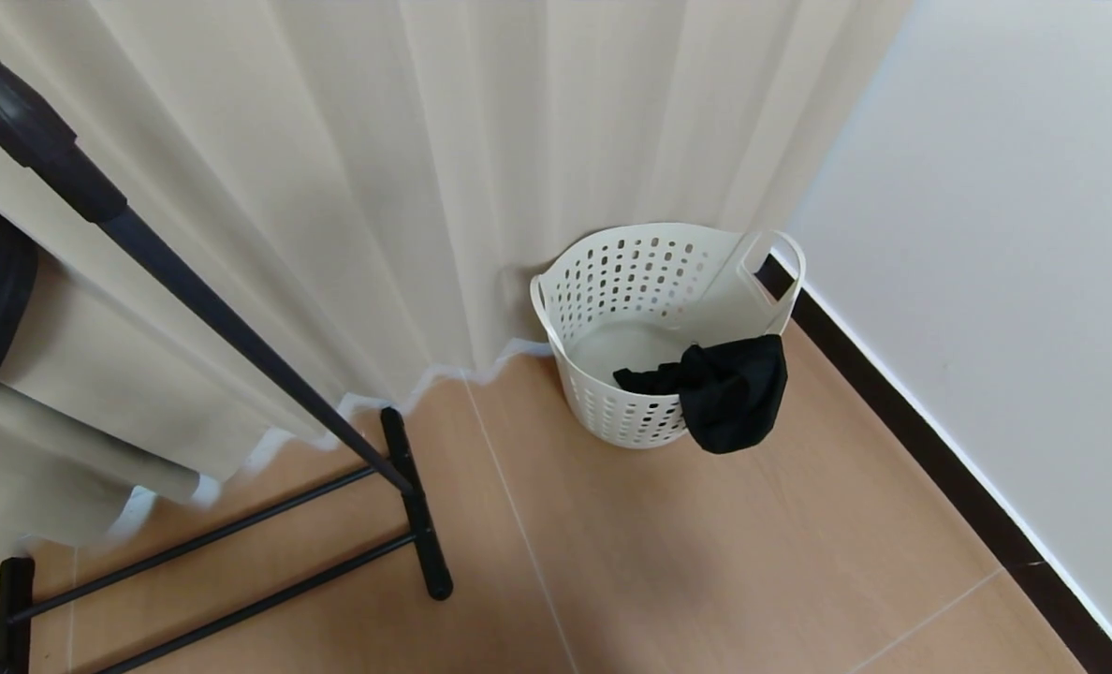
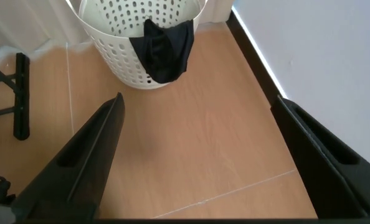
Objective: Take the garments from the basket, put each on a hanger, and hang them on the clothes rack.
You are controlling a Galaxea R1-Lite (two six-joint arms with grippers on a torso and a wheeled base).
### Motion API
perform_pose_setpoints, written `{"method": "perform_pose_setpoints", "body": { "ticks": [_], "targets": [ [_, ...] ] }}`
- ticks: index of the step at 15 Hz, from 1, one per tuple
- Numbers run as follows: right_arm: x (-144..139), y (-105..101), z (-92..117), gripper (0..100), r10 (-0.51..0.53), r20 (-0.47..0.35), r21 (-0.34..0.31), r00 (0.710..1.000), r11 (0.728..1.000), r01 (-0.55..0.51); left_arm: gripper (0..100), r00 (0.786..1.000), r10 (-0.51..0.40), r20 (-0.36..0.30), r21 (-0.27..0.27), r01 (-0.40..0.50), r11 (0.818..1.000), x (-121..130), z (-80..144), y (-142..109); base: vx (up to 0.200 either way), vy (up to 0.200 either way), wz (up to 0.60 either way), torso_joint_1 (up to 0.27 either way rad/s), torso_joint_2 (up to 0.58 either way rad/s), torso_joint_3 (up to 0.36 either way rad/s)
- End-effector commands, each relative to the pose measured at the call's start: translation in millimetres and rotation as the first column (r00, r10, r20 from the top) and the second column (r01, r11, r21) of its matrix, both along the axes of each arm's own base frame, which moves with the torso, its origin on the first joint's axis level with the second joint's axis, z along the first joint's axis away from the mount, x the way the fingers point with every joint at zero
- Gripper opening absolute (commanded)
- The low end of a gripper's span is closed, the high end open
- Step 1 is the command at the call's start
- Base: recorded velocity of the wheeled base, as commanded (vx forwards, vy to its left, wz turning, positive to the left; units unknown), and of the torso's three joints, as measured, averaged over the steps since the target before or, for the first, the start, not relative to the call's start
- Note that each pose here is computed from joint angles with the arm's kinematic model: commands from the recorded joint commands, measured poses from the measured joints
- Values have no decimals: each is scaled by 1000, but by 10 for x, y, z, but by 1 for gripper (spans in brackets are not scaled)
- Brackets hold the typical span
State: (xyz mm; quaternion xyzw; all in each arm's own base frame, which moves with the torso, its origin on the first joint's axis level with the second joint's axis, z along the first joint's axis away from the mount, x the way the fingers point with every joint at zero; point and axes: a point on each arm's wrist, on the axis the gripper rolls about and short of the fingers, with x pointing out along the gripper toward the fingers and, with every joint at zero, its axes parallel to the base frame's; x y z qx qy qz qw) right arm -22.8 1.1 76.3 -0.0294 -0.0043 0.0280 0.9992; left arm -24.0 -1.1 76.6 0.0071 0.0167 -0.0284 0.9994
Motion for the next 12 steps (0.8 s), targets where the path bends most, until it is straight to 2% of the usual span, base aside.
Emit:
{"method": "perform_pose_setpoints", "body": {
  "ticks": [1,2,5,6,7,10,11,12],
  "targets": [
    [1,0,0,100,1,-1,-1,1000,1000,-1,100,1000,1,-2,-1,-1,1000,1,0,0,0,0,0,7,2,-193],
    [8,0,-5,100,5,-18,-3,1000,1000,-5,100,1000,2,-2,-4,-2,1000,1,0,0,0,0,0,-2,-2,-124],
    [127,-8,23,100,88,-168,-6,982,996,-90,100,1000,1,-2,-3,-1,1000,1,0,0,0,0,0,-1,1,-19],
    [202,-2,32,100,167,-257,-35,952,983,-182,100,1000,1,0,-1,-1,1000,0,-1,0,0,0,0,0,0,0],
    [277,14,110,100,213,-307,-64,928,968,-243,100,1000,1,-2,-1,-1,1000,1,0,0,0,0,0,0,0,0],
    [606,106,436,100,244,-382,-74,891,953,-293,100,1000,1,-2,-1,-1,1000,1,0,0,0,0,0,0,0,0],
    [749,150,514,100,250,-402,-91,881,946,-310,100,1000,1,0,-1,-1,1000,1,1,0,0,0,0,0,0,0],
    [770,157,526,100,251,-404,-93,880,945,-312,100,1000,1,-2,-1,-1,1000,1,0,0,0,0,0,0,0,0]
  ]
}}
